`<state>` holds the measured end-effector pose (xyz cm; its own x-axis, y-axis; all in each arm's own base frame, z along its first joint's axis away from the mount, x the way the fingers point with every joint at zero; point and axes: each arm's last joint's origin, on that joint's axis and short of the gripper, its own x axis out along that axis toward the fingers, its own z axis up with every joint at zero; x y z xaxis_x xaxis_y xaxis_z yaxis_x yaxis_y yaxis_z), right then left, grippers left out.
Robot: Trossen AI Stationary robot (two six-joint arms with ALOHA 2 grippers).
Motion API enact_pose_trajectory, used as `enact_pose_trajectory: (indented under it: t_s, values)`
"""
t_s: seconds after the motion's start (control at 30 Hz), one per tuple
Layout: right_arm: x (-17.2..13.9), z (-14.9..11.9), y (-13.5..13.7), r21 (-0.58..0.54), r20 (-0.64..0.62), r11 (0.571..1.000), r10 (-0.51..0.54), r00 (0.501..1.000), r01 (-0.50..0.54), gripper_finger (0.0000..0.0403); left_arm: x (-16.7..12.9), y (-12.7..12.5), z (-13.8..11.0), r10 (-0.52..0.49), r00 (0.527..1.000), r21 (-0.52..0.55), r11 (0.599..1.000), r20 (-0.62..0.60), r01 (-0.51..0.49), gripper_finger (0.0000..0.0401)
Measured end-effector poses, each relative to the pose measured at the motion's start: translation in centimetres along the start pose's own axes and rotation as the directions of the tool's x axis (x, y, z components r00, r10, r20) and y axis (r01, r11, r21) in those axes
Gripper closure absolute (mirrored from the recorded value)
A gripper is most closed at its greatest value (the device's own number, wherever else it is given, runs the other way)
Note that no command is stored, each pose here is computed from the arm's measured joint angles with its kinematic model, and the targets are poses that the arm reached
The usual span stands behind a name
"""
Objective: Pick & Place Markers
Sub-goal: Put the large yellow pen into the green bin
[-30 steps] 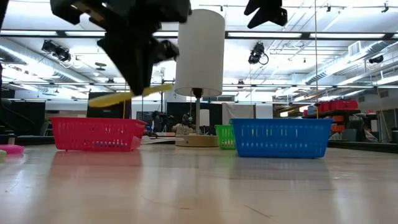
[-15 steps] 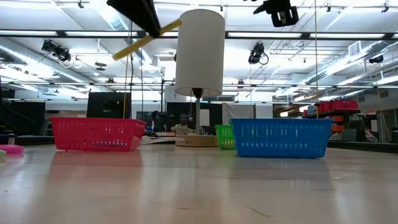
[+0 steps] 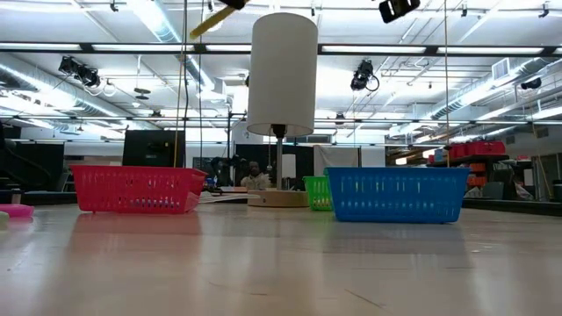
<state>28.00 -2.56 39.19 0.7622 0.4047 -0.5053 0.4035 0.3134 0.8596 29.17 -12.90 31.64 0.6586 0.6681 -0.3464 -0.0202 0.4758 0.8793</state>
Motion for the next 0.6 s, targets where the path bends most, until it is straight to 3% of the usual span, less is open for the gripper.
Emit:
enact_pose_trajectory:
  t_s: [0.23,0.6]
  values:
    - [0.0,0.2,0.8,0.050,-0.001,0.995,0.083,0.997,-0.083,0.0221,-0.1,1.1,1.5,0.140,0.990,0.110,0.984,0.030,-0.143,0.0378]
    - [1.4,0.9,1.1,0.061,-0.016,0.990,0.130,0.991,-0.129,0.0221,1.1,3.9,3.5,0.202,0.970,0.218,0.949,0.137,-0.229,0.0378]
